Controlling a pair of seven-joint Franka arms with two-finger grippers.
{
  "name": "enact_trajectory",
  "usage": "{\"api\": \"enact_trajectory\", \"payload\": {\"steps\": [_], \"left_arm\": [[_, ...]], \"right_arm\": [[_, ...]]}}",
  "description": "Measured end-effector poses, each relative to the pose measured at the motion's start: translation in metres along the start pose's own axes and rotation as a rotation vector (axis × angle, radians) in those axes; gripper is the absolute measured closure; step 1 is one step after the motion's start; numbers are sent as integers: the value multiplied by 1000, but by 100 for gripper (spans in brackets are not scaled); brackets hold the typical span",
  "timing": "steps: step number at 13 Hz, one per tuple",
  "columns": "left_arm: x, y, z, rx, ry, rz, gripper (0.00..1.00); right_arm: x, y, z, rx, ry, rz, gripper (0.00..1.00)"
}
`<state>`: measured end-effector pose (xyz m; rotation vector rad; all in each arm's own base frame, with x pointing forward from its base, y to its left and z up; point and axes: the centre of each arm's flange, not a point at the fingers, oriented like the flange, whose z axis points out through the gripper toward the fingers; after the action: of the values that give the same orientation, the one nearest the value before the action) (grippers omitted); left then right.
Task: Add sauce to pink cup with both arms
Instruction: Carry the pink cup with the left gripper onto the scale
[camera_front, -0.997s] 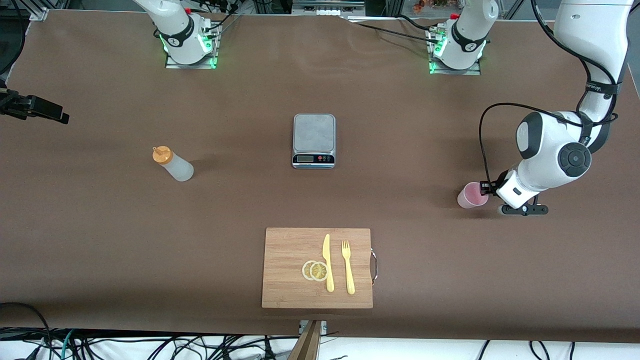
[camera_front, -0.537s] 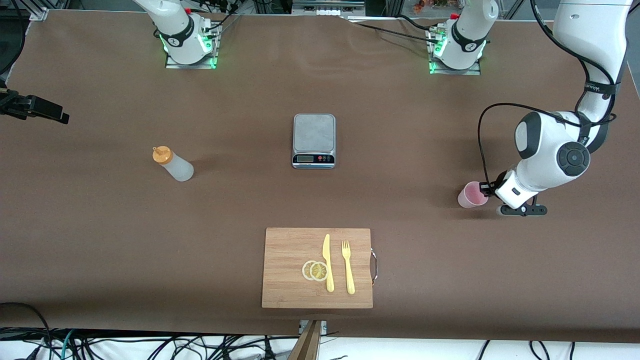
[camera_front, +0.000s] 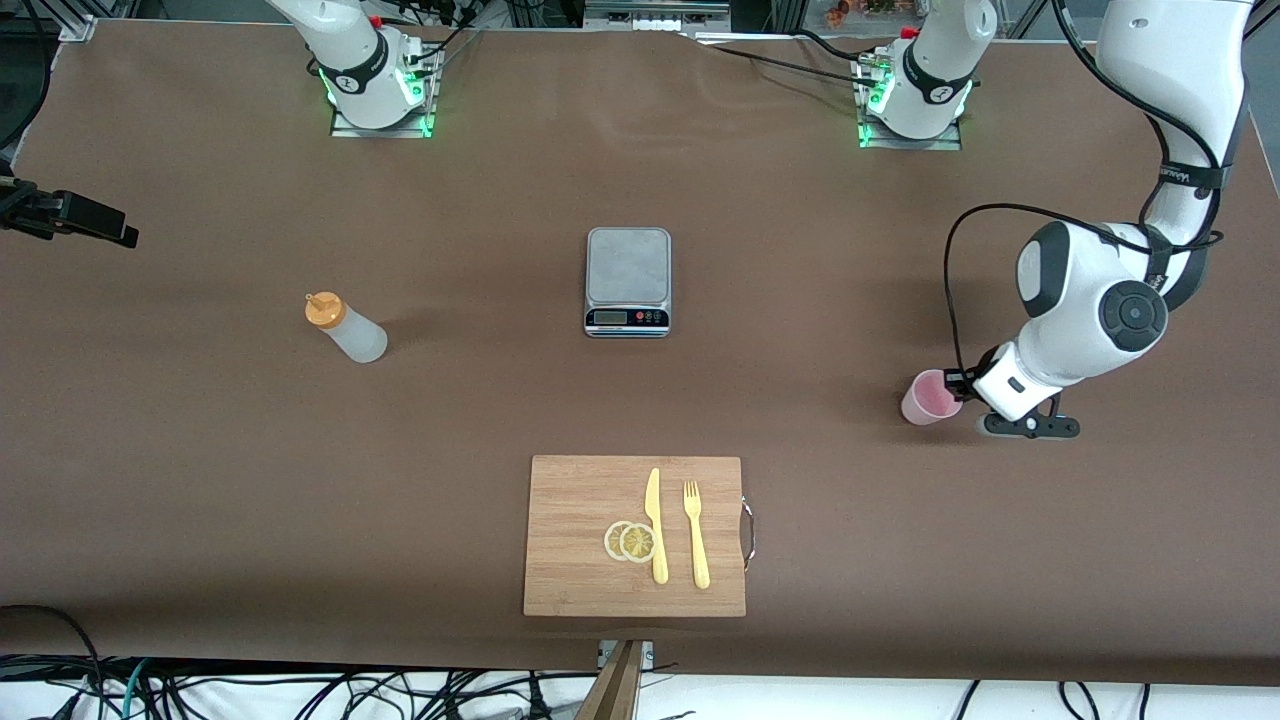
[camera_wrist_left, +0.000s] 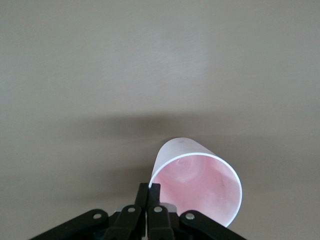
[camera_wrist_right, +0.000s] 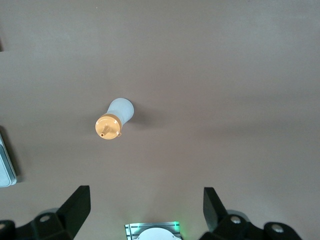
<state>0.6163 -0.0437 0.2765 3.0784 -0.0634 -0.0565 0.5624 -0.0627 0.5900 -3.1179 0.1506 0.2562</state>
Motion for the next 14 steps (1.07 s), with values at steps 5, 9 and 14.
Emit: {"api": "enact_trajectory", "payload": {"steps": [5, 9, 14], "left_arm": [[-9, 134, -26, -92, -34, 54, 98], [-57, 266, -24, -115, -84, -24, 98], [-128, 390, -18, -106, -121, -70, 98]], "right_arm": [[0, 0, 0, 0, 0, 0, 0], [0, 1, 0, 0, 0, 1, 0], [0, 1, 0, 0, 0, 2, 0]]}}
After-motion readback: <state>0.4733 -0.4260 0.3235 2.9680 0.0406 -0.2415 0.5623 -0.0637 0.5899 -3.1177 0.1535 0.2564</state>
